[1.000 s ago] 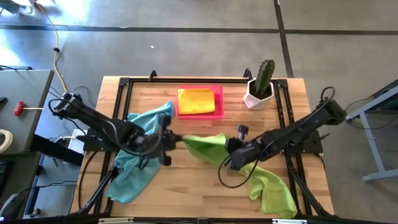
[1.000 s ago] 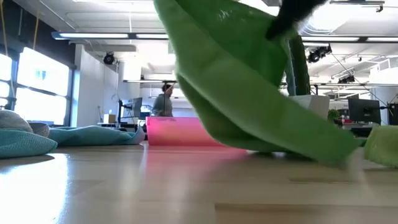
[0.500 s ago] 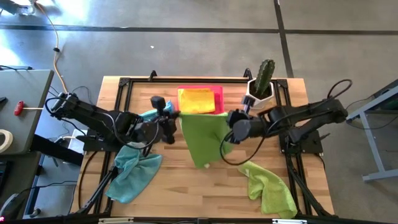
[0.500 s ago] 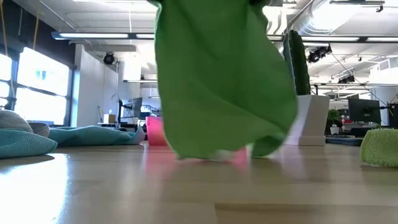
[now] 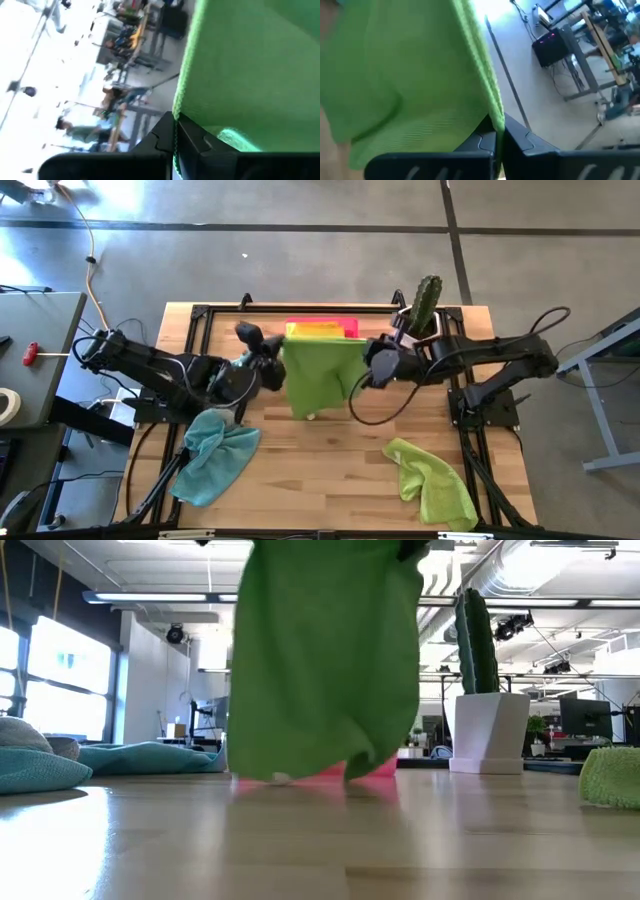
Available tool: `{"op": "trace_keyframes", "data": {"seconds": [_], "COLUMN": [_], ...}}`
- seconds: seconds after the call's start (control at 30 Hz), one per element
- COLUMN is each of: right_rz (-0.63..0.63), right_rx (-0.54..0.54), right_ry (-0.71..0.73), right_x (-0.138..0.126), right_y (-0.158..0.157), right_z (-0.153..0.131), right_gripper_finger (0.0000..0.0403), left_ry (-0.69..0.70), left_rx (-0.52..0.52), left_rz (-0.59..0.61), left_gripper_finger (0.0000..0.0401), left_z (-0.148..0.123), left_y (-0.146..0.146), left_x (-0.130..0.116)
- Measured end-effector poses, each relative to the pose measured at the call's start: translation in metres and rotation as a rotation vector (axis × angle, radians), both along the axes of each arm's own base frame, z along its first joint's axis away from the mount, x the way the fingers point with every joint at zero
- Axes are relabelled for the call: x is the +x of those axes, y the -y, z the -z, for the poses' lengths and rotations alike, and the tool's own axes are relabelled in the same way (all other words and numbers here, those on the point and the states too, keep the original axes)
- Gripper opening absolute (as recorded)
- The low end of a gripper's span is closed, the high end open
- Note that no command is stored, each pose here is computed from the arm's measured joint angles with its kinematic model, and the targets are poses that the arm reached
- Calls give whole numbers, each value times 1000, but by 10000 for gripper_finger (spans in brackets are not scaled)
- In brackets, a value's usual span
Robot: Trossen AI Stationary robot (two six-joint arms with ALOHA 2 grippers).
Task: Fold microfiber towels
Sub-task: Fold the green microfiber cloth
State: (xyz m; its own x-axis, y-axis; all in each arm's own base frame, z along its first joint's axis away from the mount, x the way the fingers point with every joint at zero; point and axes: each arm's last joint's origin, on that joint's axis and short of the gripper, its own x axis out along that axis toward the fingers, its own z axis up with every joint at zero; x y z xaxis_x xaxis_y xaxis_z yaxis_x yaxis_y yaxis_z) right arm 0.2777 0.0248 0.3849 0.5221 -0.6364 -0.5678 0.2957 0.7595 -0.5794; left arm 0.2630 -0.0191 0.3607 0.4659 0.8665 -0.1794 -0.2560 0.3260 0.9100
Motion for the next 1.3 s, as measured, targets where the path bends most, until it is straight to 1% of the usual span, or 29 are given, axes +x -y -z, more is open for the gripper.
{"op": "trace_keyframes", "data": {"seconds": [0.03, 0.07, 0.13, 0.17, 0.23, 0.3, 0.37, 0.43, 0.5, 0.53, 0.6, 0.7, 0.9, 1.03, 1.17, 1.3], "right_rz": [-58, -127, -252, -300, -336, -309, -236, -161, -125, -121, -122, -129, -124, -150, -148, -170], "right_rx": [47, 112, 218, 250, 255, 184, 60, -69, -151, -168, -169, -149, -146, -102, -75, 19], "right_ry": [-28, -51, -77, -93, -109, -118, -111, -89, -74, -60, -18, 27, 39, 16, 4, 13], "right_x": [0, -1, -1, -1, -1, -2, -4, -6, -8, -9, -11, -13, -14, -12, -14, -15], "right_y": [0, -2, -6, -7, -9, -8, -6, -2, 0, 1, 2, 3, 4, 3, 3, 1], "right_z": [1, 1, 2, 2, 3, 1, -6, -17, -30, -37, -49, -61, -64, -56, -54, -51], "right_gripper_finger": [0, 0, 0, 0, 0, 0, 0, 0, 0, 0, 0, 0, 0, 0, 0, 0], "left_ry": [-9, -14, -12, -14, -2, -16, -26, -28, -34, -38, -39, -32, -2, 34, 82, 166], "left_rx": [8, -1, -45, -69, -107, -116, -65, 12, 84, 113, 156, 189, 191, 164, 115, 31], "left_rz": [7, 42, 153, 210, 300, 340, 301, 218, 126, 90, 37, 5, -26, -29, 7, 57], "left_gripper_finger": [0, 0, 0, 0, 0, 0, 0, 0, 0, 0, 0, 0, 0, 0, 0, 0], "left_z": [-1, -1, -2, -3, -6, -5, -8, -14, -20, -23, -30, -37, -41, -40, -35, -28], "left_y": [0, 2, 7, 10, 15, 18, 16, 14, 9, 6, 1, -5, -13, -12, 0, 16], "left_x": [1, 2, 3, 1, 1, 1, -1, -2, -1, -1, 0, 1, 2, 2, 1, -2]}}
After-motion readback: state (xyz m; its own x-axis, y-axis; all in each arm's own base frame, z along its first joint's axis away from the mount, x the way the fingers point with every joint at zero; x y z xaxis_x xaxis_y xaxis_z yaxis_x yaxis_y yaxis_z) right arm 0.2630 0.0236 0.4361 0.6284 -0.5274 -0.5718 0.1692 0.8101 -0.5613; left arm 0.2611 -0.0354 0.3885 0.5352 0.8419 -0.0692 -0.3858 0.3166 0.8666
